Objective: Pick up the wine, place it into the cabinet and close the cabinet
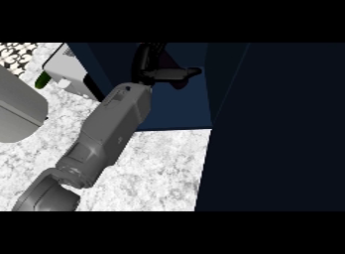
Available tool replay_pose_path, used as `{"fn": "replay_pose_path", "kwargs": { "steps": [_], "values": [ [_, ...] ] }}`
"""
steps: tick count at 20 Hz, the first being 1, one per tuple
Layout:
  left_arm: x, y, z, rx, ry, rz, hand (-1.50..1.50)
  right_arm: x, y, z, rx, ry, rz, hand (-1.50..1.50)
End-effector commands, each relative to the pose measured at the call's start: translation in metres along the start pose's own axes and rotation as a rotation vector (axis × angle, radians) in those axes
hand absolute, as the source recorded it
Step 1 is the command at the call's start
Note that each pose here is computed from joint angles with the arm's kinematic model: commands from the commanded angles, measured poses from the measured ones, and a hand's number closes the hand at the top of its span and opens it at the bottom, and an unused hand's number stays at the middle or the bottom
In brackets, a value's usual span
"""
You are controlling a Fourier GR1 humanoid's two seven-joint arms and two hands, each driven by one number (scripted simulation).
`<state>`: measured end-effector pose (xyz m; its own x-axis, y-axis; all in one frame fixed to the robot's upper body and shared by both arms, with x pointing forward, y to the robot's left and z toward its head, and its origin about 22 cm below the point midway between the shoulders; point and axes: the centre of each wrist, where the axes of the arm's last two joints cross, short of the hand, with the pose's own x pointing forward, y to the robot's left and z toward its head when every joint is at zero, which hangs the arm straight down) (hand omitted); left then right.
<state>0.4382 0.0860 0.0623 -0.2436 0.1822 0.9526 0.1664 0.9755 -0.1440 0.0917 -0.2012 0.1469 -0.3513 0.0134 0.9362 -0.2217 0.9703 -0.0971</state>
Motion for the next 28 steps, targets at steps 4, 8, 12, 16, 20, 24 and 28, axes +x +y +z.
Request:
{"fn": "replay_pose_path", "kwargs": {
  "steps": [4,8,12,16,20,24,28],
  "values": [
    [-0.007,-0.001,0.013,-0.056,-0.002,0.093,-1.5,0.053,-0.002,0.013,0.007,-0.041,-0.09,-1.5],
    [-0.018,-0.002,0.034,-0.102,0.023,0.137,-1.5,0.045,-0.003,0.008,-0.021,-0.027,-0.083,-1.5],
    [-0.029,0.003,0.059,-0.121,0.035,0.179,-1.5,0.051,-0.007,0.012,-0.028,-0.023,-0.067,-1.5],
    [-0.043,0.012,0.088,-0.102,0.042,0.204,-1.5,0.056,-0.006,0.015,-0.035,-0.023,-0.078,-1.5],
    [-0.035,-0.011,0.119,-0.119,0.084,0.22,-1.5,0.044,-0.004,0.012,-0.05,-0.033,-0.068,-1.5],
    [-0.032,-0.004,0.15,-0.09,0.062,0.224,-1.5,0.052,-0.002,0.015,-0.036,-0.018,-0.074,-1.5],
    [-0.029,0.008,0.184,-0.071,0.06,0.253,-1.5,0.047,-0.005,0.014,-0.028,-0.031,-0.042,-1.5]
  ]
}}
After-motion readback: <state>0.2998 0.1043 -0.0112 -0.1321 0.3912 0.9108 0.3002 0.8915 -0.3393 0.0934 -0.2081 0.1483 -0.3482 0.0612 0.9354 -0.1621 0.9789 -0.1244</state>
